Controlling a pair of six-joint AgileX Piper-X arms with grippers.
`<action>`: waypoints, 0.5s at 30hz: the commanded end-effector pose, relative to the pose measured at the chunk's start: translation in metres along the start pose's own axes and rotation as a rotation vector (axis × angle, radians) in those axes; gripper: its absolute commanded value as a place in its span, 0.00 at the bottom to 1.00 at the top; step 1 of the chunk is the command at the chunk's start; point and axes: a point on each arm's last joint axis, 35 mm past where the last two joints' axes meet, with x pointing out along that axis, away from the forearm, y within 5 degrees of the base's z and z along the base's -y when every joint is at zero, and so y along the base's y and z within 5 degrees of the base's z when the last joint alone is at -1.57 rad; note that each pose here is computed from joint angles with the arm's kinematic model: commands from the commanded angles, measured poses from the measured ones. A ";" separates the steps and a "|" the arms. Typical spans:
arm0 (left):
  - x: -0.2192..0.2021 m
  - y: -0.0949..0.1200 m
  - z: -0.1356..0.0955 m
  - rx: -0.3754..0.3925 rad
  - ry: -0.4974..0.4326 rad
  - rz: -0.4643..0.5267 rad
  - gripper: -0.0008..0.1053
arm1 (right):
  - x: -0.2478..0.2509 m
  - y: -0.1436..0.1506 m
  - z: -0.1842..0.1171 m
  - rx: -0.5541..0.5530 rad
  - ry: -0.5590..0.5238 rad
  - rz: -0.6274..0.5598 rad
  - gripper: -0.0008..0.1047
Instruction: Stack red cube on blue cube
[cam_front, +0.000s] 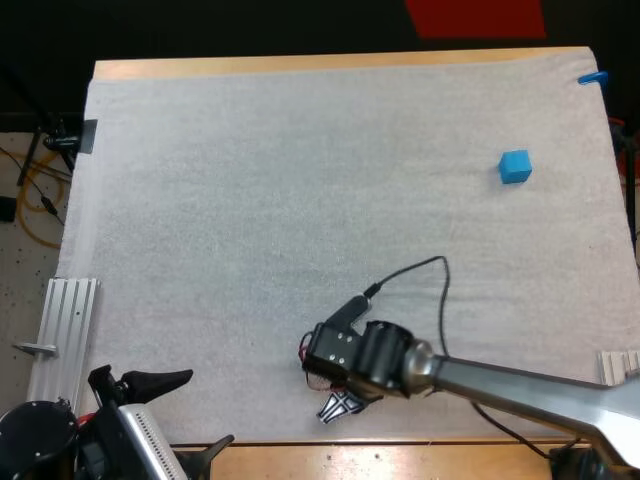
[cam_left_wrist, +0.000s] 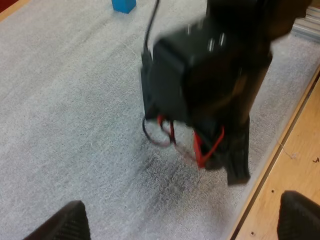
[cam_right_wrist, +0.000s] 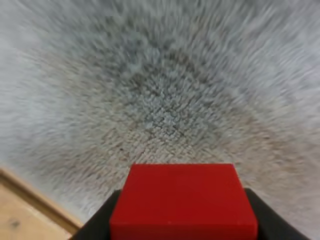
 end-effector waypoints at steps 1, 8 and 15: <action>-0.001 0.000 0.001 0.008 0.000 -0.008 0.71 | -0.016 -0.007 -0.001 -0.002 -0.014 -0.023 0.30; -0.001 0.000 0.004 -0.023 -0.022 -0.006 0.71 | -0.075 -0.063 -0.001 0.101 -0.089 -0.054 0.30; 0.001 0.002 0.011 -0.015 -0.067 -0.001 0.71 | -0.103 -0.139 -0.001 0.229 -0.126 -0.140 0.30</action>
